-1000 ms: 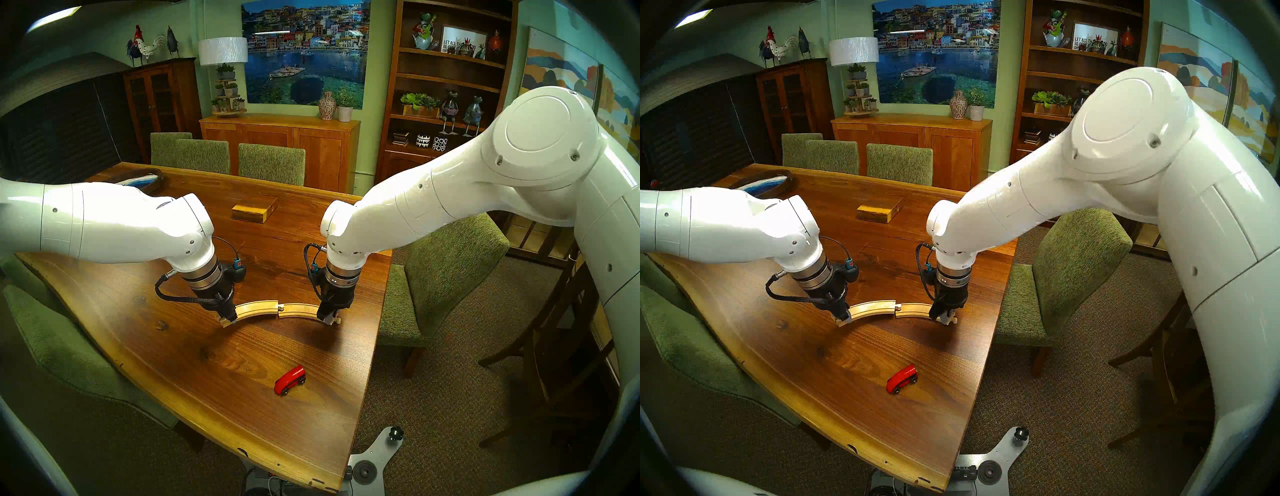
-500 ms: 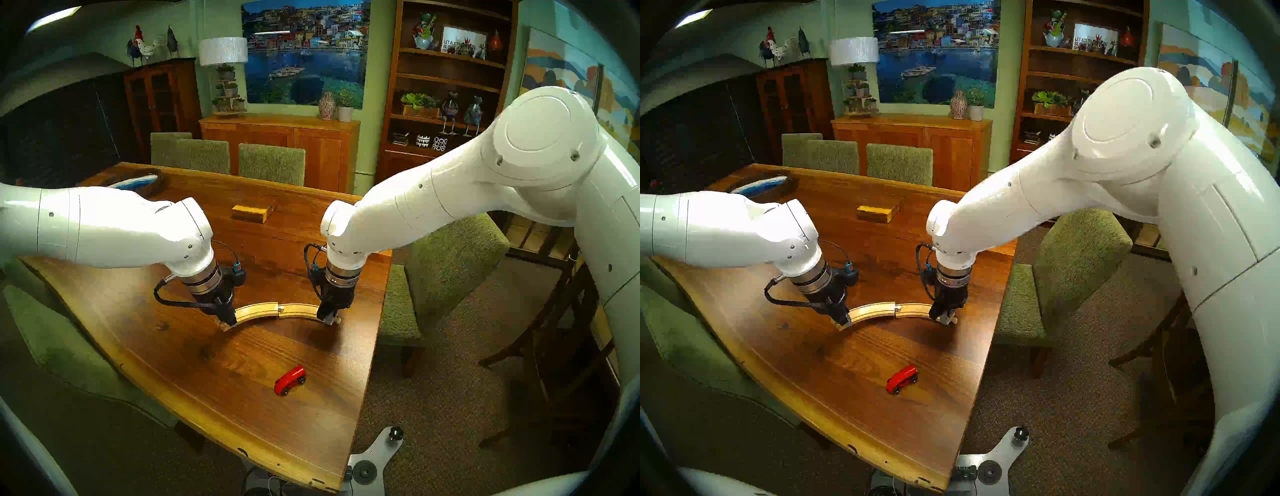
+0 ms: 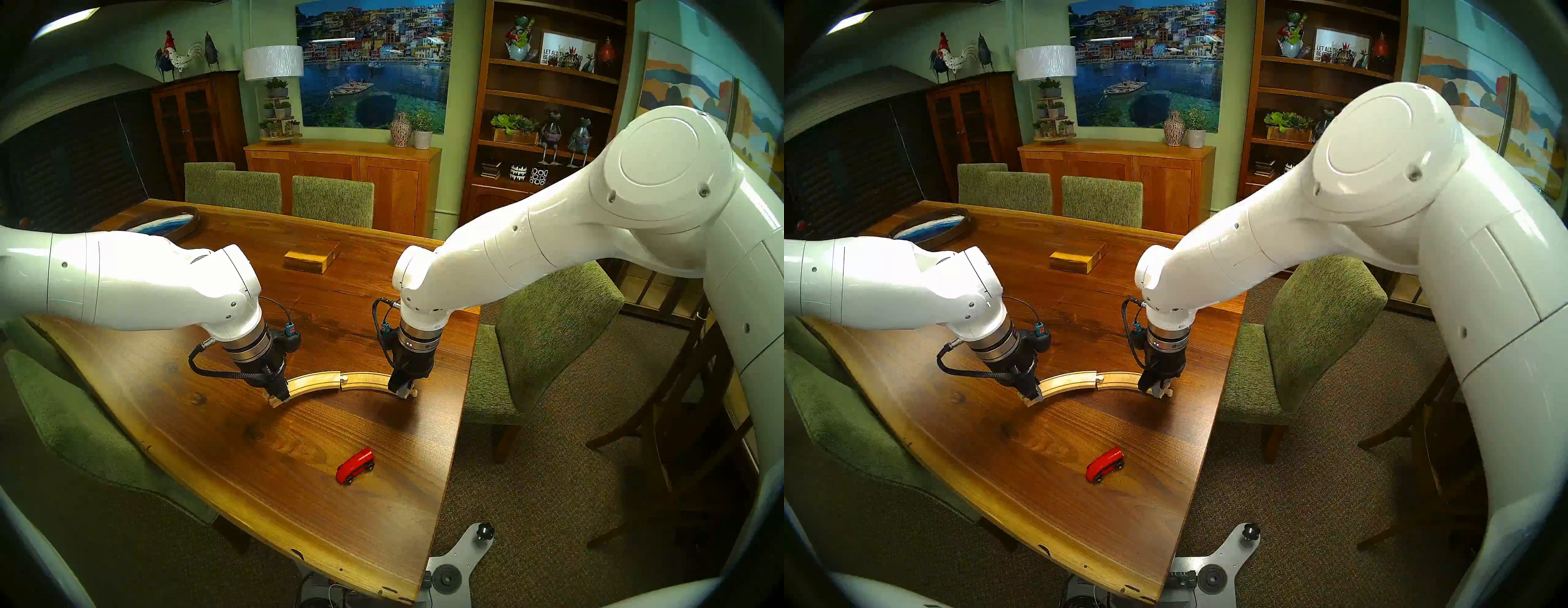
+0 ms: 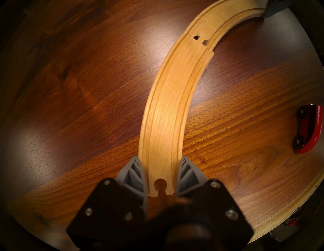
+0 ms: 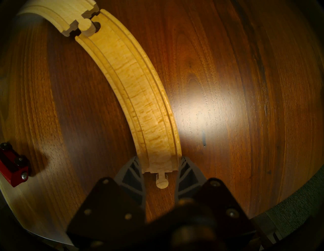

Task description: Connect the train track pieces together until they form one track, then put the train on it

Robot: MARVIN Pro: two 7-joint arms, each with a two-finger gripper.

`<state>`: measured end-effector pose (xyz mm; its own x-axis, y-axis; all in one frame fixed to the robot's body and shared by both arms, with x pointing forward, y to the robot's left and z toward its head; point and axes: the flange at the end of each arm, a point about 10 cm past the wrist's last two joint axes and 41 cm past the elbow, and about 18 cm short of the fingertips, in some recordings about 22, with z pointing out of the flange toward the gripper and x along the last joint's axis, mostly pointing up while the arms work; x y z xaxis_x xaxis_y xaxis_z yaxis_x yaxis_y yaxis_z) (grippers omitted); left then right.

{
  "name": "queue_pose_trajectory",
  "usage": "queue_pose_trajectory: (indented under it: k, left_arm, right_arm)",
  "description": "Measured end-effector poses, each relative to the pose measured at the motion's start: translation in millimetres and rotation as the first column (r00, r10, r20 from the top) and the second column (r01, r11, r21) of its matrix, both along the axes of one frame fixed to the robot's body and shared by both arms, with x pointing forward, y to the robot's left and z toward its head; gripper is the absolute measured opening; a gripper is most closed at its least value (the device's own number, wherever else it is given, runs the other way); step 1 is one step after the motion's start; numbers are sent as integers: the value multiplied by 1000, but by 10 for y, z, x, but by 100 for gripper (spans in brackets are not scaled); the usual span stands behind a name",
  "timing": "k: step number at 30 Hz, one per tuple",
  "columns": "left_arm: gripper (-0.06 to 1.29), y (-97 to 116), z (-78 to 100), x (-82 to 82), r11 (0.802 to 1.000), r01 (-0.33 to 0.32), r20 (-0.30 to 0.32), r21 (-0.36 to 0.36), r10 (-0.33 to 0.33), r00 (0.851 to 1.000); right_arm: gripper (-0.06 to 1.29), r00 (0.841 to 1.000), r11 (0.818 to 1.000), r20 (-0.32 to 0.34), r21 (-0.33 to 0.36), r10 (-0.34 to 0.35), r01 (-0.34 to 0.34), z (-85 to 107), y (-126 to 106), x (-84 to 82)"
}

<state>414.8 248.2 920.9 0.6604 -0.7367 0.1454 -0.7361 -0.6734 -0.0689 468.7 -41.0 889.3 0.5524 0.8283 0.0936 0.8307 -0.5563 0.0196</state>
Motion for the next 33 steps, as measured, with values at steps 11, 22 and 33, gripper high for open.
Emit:
queue_pose_trajectory:
  k: [11, 22, 33]
  left_arm:
    - [18, -5, -31, 24, 1000, -17, -8, -2, 17, 1000]
    - [18, -24, -42, 27, 999, -34, -19, -4, 34, 999]
    - [18, -20, -41, -91, 999, -41, -59, -12, 40, 997]
  right_arm:
    - [16, 1000, 1000, 0, 0, 0, 0, 0, 0, 0]
    - [16, 1000, 1000, 0, 0, 0, 0, 0, 0, 0]
    - [16, 1000, 1000, 0, 0, 0, 0, 0, 0, 0]
